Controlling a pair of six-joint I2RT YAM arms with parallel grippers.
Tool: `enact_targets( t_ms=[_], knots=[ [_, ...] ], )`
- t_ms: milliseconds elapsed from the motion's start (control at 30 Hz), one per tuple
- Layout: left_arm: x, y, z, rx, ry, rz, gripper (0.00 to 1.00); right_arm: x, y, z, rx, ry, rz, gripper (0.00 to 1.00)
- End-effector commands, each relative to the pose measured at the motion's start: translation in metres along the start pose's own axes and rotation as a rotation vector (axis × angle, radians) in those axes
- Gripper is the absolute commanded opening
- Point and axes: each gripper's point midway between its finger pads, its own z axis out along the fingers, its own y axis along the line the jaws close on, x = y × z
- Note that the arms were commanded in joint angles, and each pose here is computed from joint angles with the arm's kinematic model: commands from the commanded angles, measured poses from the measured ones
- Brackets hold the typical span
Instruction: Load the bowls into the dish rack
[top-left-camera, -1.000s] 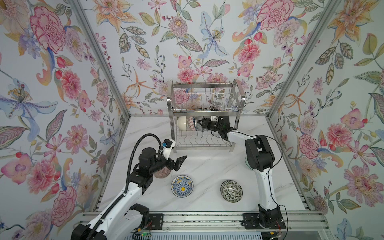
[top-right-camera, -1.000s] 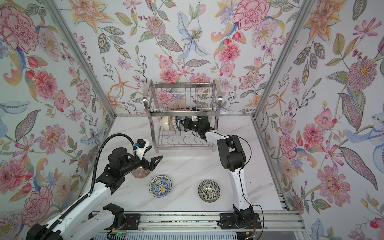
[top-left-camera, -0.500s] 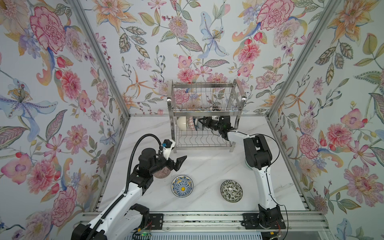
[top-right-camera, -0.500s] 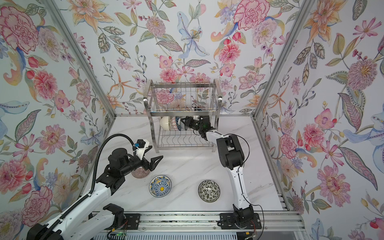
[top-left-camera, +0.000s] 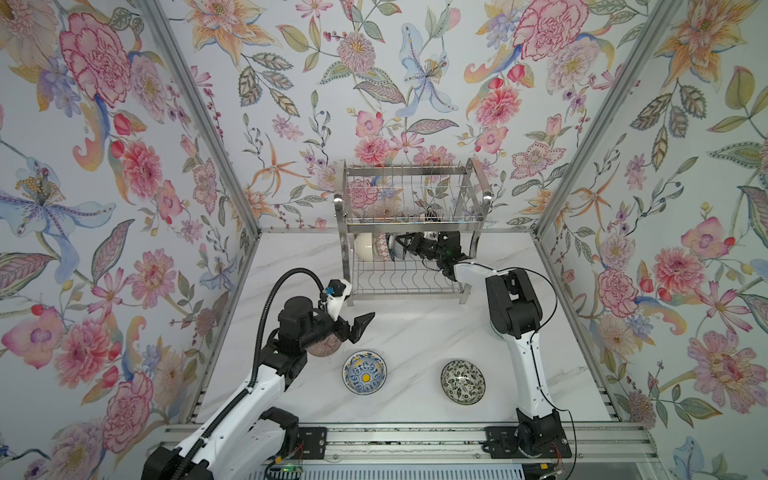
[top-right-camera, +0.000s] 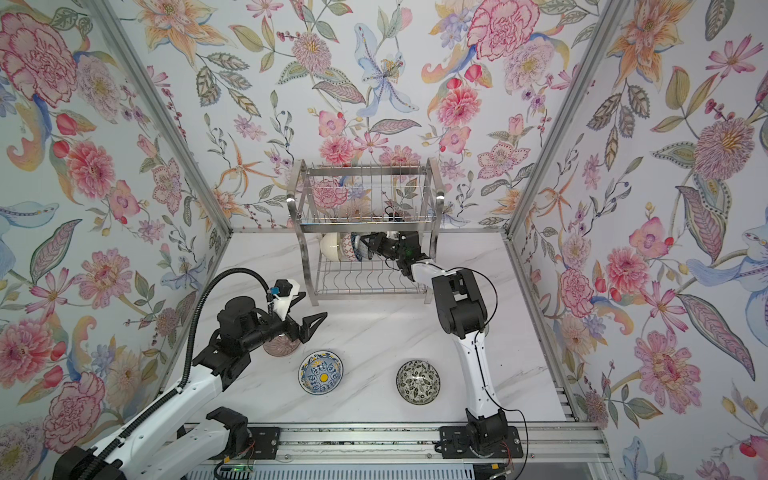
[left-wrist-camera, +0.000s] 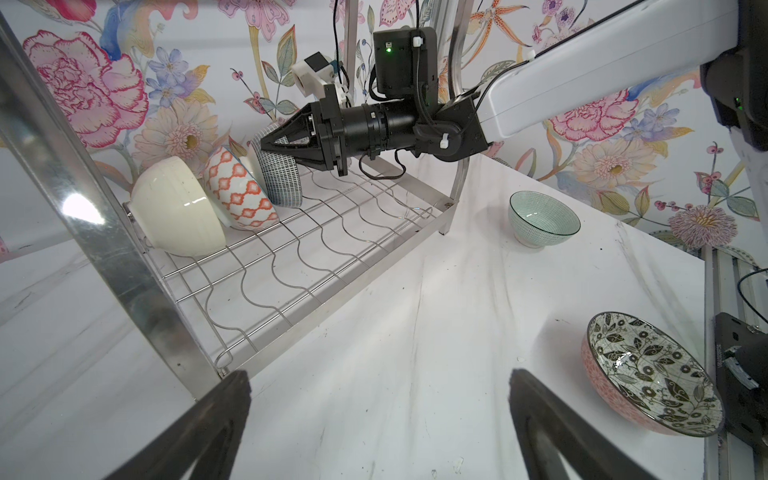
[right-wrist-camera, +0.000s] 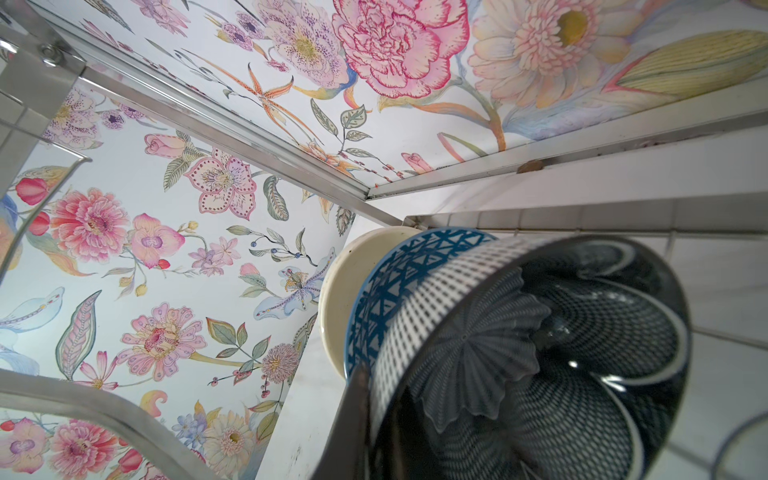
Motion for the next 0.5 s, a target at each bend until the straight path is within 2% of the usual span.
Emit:
enact_targets(
  t_ms=[0, 333, 467],
  knots=[
    [0.001, -0.008, 0.0, 0.031, -0.003, 0.014, 0.99, -0.013, -0.006, -0.003, -0.02, -0.027, -0.02, 0.1],
    [0.003, -0.01, 0.0, 0.032, 0.005, 0.022, 0.99, -0.014, -0.021, -0.008, 0.069, -0.048, -0.028, 0.1],
    [0.002, -0.01, 0.0, 0.031, 0.002, 0.025, 0.99, -0.013, -0.024, -0.009, 0.09, -0.05, -0.03, 0.14]
  ],
)
